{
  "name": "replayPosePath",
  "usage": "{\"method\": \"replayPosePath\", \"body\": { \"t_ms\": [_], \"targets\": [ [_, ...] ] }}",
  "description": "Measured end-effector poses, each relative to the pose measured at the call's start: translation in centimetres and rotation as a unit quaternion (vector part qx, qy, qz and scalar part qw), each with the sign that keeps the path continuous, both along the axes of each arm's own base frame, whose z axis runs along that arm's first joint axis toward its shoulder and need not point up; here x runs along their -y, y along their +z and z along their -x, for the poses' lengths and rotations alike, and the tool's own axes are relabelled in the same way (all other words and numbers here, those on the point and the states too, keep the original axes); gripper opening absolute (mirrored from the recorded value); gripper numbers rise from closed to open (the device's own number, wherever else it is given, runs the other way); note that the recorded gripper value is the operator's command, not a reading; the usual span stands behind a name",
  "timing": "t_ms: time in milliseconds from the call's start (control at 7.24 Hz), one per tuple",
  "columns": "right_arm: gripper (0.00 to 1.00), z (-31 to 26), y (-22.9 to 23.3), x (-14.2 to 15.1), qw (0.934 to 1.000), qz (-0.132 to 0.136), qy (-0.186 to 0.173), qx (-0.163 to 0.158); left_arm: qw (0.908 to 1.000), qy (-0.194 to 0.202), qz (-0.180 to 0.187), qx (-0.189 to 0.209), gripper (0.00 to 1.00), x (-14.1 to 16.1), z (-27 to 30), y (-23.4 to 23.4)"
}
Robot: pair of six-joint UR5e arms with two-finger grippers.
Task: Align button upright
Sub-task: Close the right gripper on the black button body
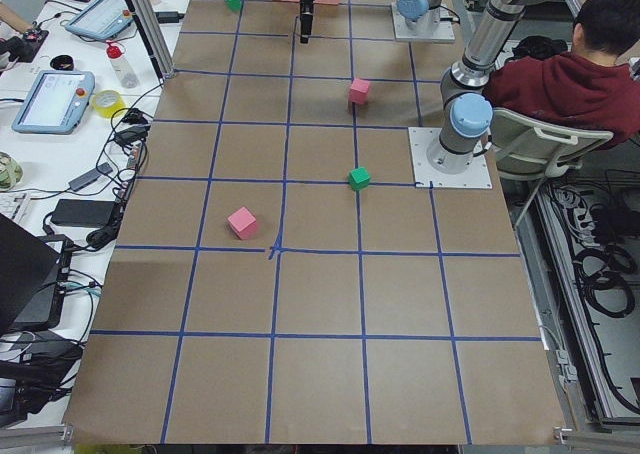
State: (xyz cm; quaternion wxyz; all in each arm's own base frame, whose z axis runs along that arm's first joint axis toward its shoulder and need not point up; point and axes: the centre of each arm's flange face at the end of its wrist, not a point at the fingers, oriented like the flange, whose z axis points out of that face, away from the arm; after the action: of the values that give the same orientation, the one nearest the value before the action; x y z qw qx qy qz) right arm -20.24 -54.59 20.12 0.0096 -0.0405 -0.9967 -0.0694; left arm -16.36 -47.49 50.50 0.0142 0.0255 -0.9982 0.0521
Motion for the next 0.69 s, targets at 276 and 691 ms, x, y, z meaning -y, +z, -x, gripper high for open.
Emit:
{"method": "replayPosePath", "body": {
  "t_ms": [276,691],
  "targets": [
    [0.3,0.18,-0.94,-0.1,1.0,-0.007,-0.002,0.004,1.0,0.0,0.0,0.0,1.0,0.01,-0.02,-0.01],
    [0.0,0.72,-1.22,-0.43,0.9998,-0.014,-0.011,0.005,1.0,0.001,0.0,0.0,1.0,0.0,-0.03,-0.05]
  ]
}}
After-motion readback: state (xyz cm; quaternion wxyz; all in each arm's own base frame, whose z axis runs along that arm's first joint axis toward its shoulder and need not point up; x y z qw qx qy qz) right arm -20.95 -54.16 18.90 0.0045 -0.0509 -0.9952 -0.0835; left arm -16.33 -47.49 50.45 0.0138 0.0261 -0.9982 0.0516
